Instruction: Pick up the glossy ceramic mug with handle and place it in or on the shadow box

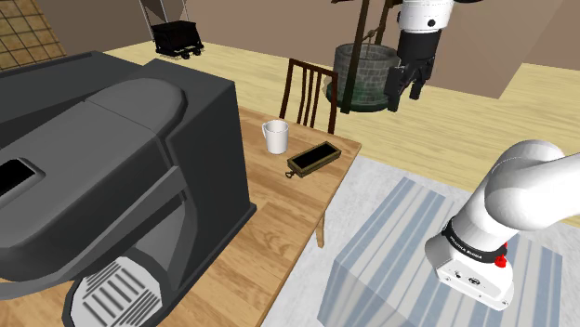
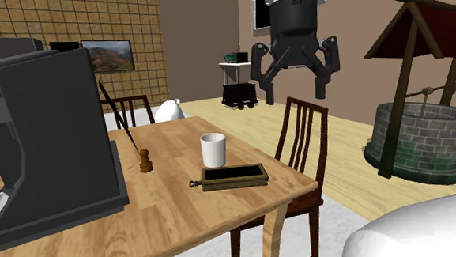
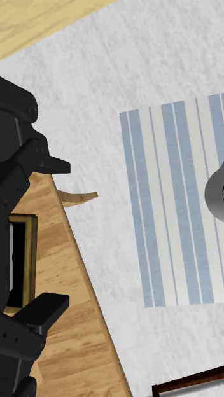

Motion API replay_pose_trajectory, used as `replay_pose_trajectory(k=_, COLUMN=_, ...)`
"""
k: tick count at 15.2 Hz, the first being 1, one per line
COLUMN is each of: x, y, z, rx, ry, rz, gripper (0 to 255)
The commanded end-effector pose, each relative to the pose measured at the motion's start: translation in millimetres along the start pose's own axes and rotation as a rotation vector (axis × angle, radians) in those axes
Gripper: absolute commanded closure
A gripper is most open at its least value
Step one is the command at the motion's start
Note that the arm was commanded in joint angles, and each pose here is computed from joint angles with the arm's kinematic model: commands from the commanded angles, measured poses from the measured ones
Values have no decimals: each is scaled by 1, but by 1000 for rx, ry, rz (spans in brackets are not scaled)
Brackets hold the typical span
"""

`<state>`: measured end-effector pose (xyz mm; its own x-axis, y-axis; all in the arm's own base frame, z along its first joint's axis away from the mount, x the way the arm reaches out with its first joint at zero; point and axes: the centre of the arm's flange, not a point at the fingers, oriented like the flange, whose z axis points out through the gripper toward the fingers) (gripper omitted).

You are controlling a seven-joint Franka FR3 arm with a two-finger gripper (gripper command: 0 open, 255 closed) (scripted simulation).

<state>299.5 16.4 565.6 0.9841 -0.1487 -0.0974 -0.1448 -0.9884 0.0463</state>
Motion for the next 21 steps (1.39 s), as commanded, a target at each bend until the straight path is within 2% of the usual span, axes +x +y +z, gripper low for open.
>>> replay_pose_trajectory(k=1, x=0, y=0, z=0, rx=0, ry=0, rz=0, gripper=0)
replay_pose_trajectory(k=21, x=232, y=-58, z=93, rx=77, ry=30, rz=35, gripper=0)
